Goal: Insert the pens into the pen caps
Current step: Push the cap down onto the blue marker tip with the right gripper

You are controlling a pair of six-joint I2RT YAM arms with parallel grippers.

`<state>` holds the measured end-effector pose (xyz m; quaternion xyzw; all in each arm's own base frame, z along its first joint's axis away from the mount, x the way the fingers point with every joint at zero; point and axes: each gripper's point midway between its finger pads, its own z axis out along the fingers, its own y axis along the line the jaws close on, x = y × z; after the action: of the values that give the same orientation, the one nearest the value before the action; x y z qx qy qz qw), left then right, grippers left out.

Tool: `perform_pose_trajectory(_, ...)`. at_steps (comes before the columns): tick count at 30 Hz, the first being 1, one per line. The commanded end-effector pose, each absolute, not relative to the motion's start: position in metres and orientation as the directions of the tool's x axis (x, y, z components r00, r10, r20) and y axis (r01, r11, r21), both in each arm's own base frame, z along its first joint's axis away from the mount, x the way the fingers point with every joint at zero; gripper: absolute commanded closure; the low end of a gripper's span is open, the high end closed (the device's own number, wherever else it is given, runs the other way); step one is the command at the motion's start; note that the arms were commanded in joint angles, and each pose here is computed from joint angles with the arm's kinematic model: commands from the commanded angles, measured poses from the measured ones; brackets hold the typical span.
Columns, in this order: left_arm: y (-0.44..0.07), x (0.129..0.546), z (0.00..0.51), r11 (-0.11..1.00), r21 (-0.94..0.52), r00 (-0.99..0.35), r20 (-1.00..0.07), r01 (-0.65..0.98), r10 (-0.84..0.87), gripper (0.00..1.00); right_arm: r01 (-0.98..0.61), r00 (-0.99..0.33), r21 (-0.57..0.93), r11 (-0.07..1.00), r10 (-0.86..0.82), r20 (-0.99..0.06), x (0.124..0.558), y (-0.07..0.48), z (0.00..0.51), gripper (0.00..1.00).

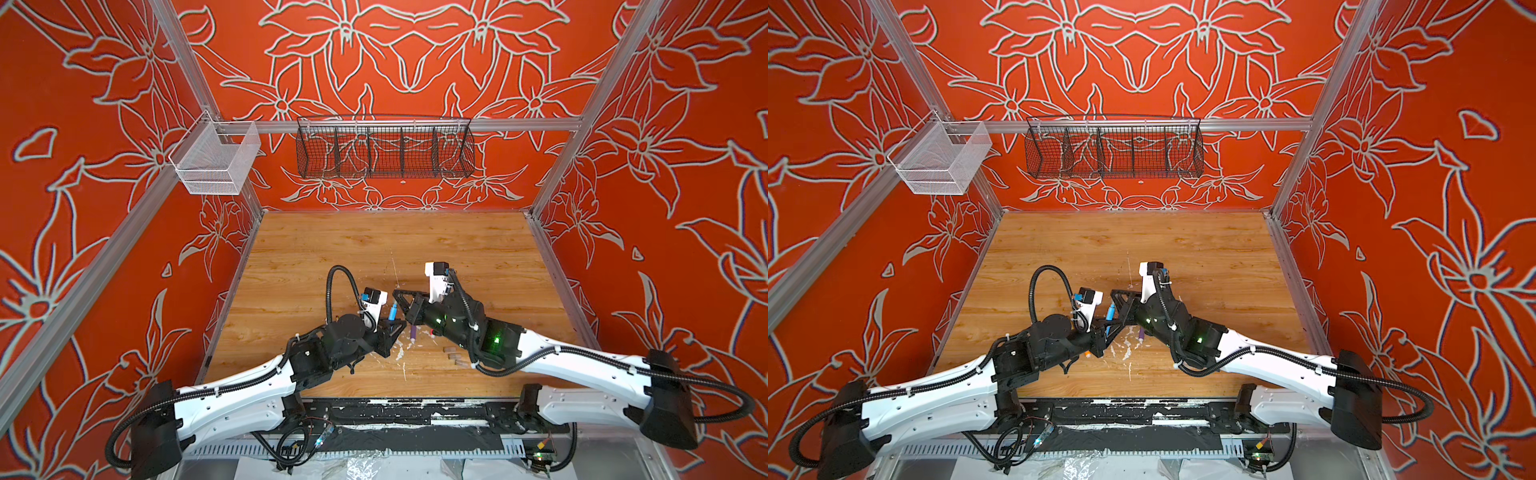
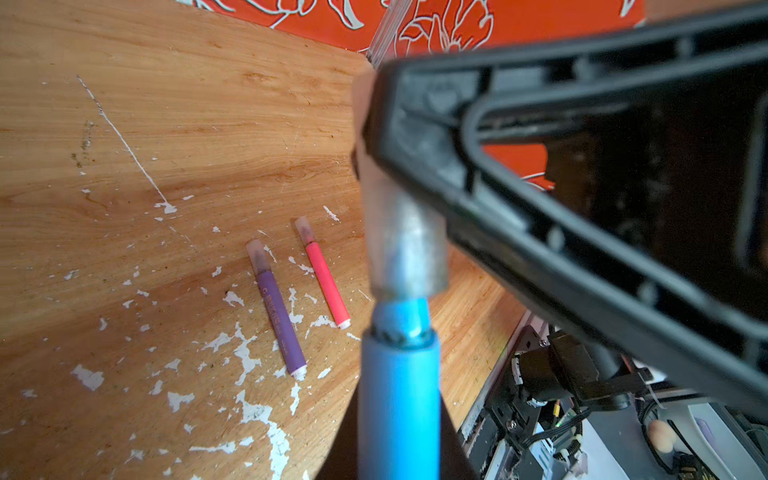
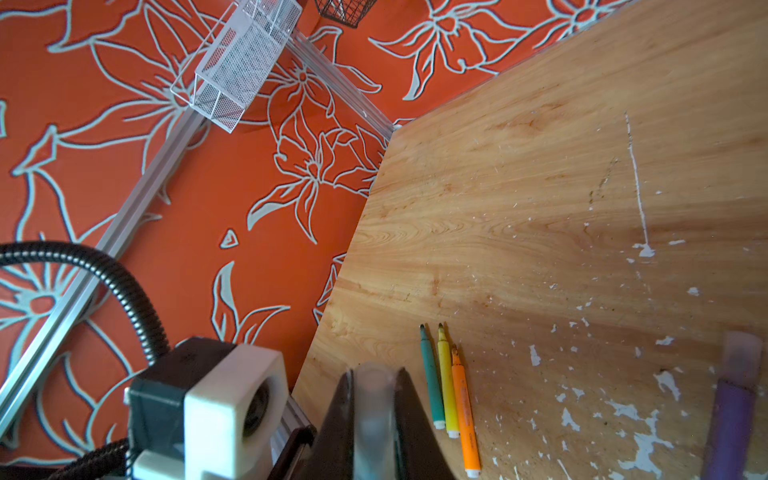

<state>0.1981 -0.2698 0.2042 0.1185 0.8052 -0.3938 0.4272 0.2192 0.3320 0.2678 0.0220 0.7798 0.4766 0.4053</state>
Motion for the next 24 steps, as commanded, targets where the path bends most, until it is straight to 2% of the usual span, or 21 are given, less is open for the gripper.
perform_pose_trajectory(1, -0.276, 0.209, 0.242, 0.627, -0.541, -0.548, -0.81, 0.56, -0.21, 1.0, -0.357, -0.719, 0.775, 0.522, 0.375, -0.584, 0.205, 0.344, 0.252, 1.0)
perform_pose_trajectory(9, -0.268, 0.214, 0.259, 0.59, -0.581, -0.55, -0.794, 0.561, -0.259, 1.0, -0.383, -0.729, 0.778, 0.499, 0.354, -0.586, 0.192, 0.347, 0.243, 1.0)
perform_pose_trajectory(18, -0.262, 0.215, 0.275, 0.514, -0.626, -0.565, -0.771, 0.586, -0.295, 1.0, -0.514, -0.692, 0.76, 0.398, 0.331, -0.642, 0.174, 0.351, 0.249, 1.0)
perform_pose_trajectory(20, -0.261, 0.213, 0.275, 0.506, -0.627, -0.561, -0.771, 0.592, -0.3, 1.0, -0.532, -0.683, 0.756, 0.381, 0.334, -0.649, 0.173, 0.351, 0.252, 0.94)
perform_pose_trajectory(24, -0.261, 0.212, 0.277, 0.505, -0.618, -0.555, -0.779, 0.602, -0.292, 1.0, -0.532, -0.692, 0.749, 0.395, 0.308, -0.653, 0.173, 0.354, 0.25, 0.9)
